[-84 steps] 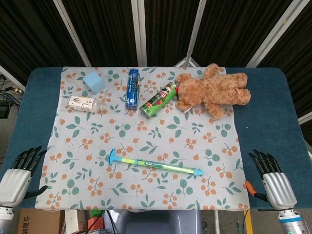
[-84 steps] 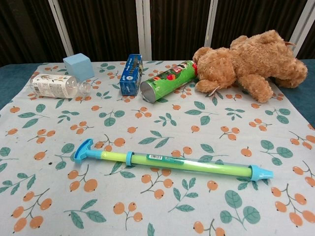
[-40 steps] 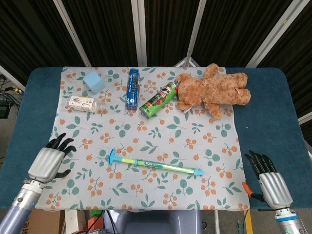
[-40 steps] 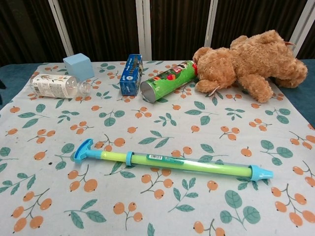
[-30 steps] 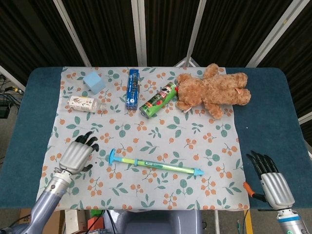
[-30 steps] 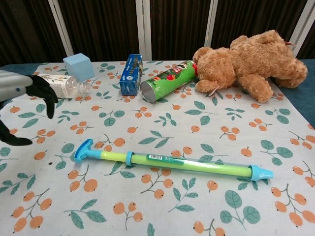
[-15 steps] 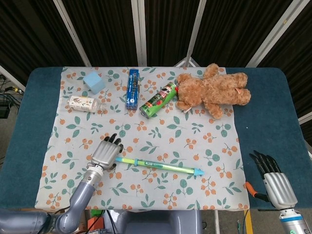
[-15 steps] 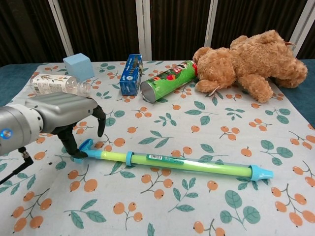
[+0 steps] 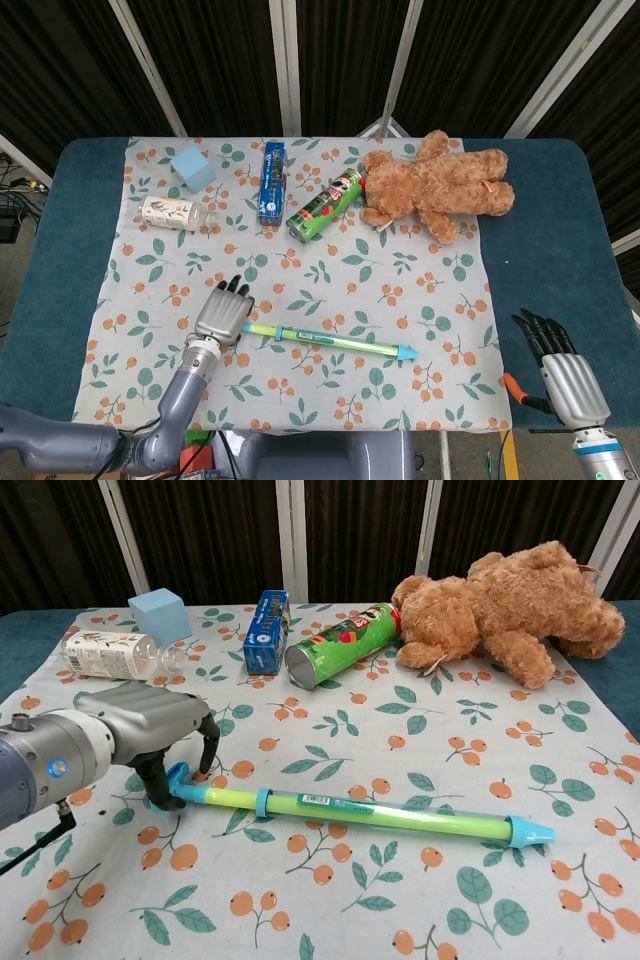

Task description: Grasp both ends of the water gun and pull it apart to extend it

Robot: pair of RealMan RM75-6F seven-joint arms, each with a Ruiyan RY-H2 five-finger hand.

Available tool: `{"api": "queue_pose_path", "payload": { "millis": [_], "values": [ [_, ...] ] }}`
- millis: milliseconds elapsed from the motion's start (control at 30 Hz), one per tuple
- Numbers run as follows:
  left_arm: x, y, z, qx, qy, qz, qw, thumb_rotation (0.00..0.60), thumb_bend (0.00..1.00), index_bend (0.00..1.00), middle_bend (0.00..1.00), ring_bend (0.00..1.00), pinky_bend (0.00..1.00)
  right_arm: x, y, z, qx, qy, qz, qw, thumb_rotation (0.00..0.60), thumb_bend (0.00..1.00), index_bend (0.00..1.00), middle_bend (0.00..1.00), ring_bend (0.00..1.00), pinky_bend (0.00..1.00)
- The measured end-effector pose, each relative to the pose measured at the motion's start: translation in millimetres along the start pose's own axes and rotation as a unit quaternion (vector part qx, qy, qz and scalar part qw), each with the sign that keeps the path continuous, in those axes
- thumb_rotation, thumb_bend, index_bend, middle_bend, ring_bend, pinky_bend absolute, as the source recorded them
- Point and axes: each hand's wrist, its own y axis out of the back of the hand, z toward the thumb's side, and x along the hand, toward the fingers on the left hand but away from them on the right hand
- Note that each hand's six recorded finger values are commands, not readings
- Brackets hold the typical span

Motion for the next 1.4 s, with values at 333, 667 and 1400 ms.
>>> {"api": "queue_pose_path", "payload": {
  "millis": [333, 667, 1400],
  "values": [
    [8.6, -8.0, 1.1, -0.005, 0.01, -0.008, 0.9999, 0.6, 0.31, 0.48, 0.19, 0.07, 0.2, -0.5, -0.8, 0.6, 0.0, -0.001, 0.001, 1.0, 0.6, 0.39, 0.0, 0.0, 0.0, 0.0],
    [9.6, -11.2, 1.4, -0.006, 0.009, -0.008, 0.9999, 0.6, 0.42, 0.56, 0.2, 0.07, 0.2, -0.2, -0.3, 0.2, 0.0, -0.004, -0.001, 1.0, 0.6, 0.39, 0.0, 0.0, 0.0, 0.0],
    [1.0, -4.4, -5.1, -0.055, 0.049, -0.001, 0.9973, 0.6, 0.46, 0.67, 0.22, 0.08, 0.21, -17.9, -6.4, 9.4, 0.008, -0.011, 0.025, 0.9996, 0.6, 0.39, 0.0, 0.0, 0.0, 0.0]
  ]
}}
